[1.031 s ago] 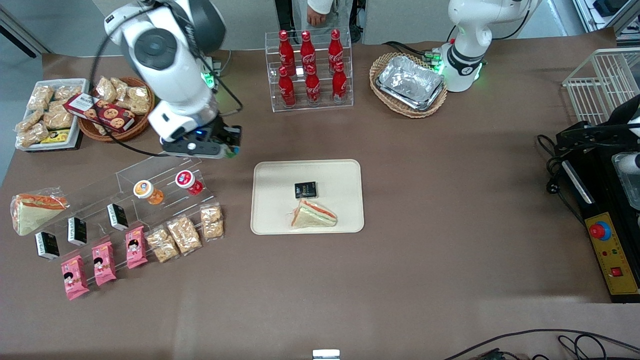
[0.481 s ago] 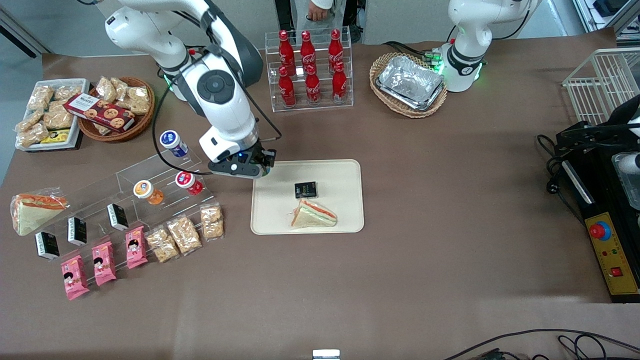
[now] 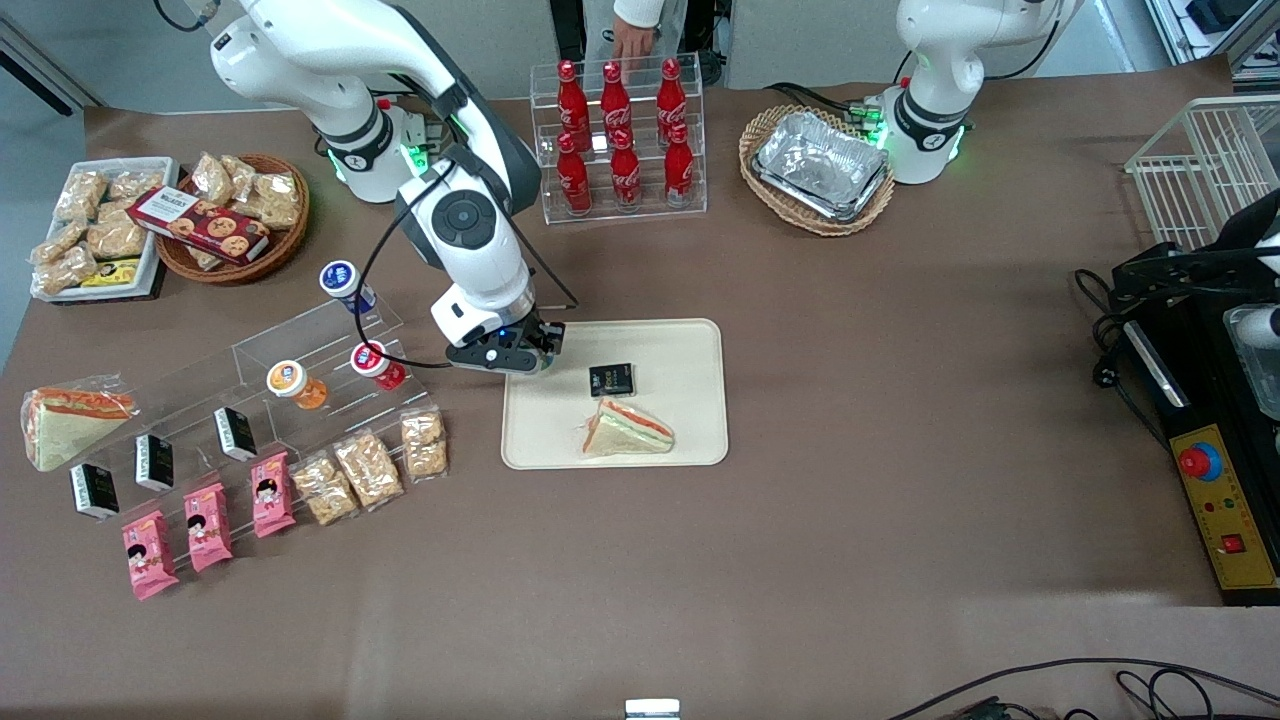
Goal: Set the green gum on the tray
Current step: 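Carry the green-capped bottle over to the cream tray, then lower the bottle onto the tray beside the black card and open the gripper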
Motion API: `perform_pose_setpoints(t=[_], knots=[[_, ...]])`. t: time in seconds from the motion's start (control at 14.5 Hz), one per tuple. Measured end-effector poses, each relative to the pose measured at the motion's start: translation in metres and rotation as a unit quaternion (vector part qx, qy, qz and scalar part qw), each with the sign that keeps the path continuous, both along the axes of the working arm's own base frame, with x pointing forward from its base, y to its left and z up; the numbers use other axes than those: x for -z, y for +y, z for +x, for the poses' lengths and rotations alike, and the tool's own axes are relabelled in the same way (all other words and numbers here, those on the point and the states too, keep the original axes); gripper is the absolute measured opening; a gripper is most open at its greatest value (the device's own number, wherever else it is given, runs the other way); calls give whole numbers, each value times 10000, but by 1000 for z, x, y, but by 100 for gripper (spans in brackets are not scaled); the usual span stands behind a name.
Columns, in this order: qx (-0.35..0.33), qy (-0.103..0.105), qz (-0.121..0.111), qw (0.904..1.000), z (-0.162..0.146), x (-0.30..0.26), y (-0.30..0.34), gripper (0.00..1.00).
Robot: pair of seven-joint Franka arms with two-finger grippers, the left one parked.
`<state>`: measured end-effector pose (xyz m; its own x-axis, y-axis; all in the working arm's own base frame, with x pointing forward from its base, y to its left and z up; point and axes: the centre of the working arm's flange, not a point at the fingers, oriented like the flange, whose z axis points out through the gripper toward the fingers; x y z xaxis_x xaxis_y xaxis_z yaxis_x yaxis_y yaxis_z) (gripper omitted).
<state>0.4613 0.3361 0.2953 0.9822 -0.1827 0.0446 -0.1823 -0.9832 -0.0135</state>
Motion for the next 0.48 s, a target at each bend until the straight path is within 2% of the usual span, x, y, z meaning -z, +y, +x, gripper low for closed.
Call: perform_pose_setpoints(t=[0.21,0.48], knots=[[27,-83,42,10000,-5,29,-9,56],[23,-90,33,10000,-9,53,-12,56]])
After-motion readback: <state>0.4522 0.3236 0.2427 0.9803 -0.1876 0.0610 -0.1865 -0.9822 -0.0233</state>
